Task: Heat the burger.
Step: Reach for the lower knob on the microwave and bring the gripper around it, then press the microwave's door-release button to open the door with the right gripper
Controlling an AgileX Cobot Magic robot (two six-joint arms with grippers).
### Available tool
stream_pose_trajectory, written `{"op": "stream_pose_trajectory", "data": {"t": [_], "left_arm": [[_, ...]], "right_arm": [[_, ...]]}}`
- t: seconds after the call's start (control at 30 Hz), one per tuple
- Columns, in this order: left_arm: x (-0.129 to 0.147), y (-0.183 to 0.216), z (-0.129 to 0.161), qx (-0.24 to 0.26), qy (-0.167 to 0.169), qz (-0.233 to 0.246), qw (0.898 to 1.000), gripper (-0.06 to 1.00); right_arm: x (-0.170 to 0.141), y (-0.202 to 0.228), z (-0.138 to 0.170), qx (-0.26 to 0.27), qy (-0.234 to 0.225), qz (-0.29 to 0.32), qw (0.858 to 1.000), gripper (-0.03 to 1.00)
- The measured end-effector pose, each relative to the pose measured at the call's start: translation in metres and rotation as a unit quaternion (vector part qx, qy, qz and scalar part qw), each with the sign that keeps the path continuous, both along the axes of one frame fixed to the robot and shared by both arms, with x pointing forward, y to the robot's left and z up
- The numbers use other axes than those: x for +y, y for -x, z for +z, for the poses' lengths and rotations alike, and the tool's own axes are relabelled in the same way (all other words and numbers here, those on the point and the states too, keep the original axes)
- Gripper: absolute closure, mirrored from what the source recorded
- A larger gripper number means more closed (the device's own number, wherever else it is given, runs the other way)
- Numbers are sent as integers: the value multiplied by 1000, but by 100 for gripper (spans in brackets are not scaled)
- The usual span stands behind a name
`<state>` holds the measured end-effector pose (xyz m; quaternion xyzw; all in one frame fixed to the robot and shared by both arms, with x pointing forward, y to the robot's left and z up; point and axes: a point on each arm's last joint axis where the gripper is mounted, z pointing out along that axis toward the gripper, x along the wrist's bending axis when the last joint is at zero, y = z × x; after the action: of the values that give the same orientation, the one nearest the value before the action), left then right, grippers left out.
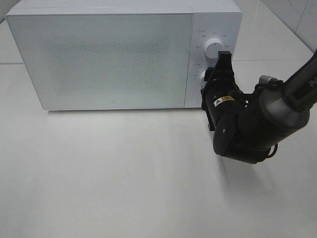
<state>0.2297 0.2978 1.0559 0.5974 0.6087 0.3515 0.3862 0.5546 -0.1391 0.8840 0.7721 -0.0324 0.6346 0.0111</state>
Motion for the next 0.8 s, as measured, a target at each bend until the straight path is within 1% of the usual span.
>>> {"op": "stream_pose_trajectory", "data": {"t": [0.03,0.07,0.1,0.13,0.23,0.27,0.3,0.37,0.4,0.5,0.57,0.6,0.63,0.67,0.7,0.73,0.77,0.8], "left_arm": [[0,0,0,0,0,0,1000,-5],[0,0,0,0,0,0,1000,-5],[0,0,0,0,0,0,1000,-5],[0,0,0,0,0,0,1000,-5],[0,0,0,0,0,0,1000,-5],[0,0,0,0,0,0,1000,-5],[0,0,0,0,0,0,1000,-5],[0,0,0,0,0,0,1000,-5],[0,0,0,0,0,0,1000,-5],[0,0,0,0,0,0,1000,-5],[0,0,0,0,0,0,1000,-5],[0,0,0,0,0,0,1000,-5],[0,0,0,0,0,0,1000,-5],[0,0,0,0,0,0,1000,-5],[0,0,0,0,0,0,1000,-5],[0,0,0,0,0,0,1000,-5],[0,0,0,0,0,0,1000,-5],[0,0,0,0,0,0,1000,-5]], "right_arm": [[-2,2,0,0,12,-1,1000,38],[-2,2,0,0,12,-1,1000,38],[-3,3,-2,3,14,-2,1000,34],[-5,6,-4,9,19,-2,1000,29],[-5,8,-5,11,22,2,1000,26],[-5,12,-5,13,28,14,999,23],[-6,16,-5,15,35,27,999,22],[-7,19,-4,15,40,35,998,22],[-8,23,-3,16,51,48,997,22],[-9,26,-1,16,56,53,997,22],[-11,36,7,18,86,88,992,22],[-11,36,7,18,86,88,992,22],[-12,42,10,28,108,110,988,22],[-12,42,10,28,108,110,988,22],[-12,45,12,36,124,125,984,22],[-11,49,16,52,159,155,974,22],[-11,49,16,52,159,155,974,22],[-9,50,18,60,181,173,966,22]]}}
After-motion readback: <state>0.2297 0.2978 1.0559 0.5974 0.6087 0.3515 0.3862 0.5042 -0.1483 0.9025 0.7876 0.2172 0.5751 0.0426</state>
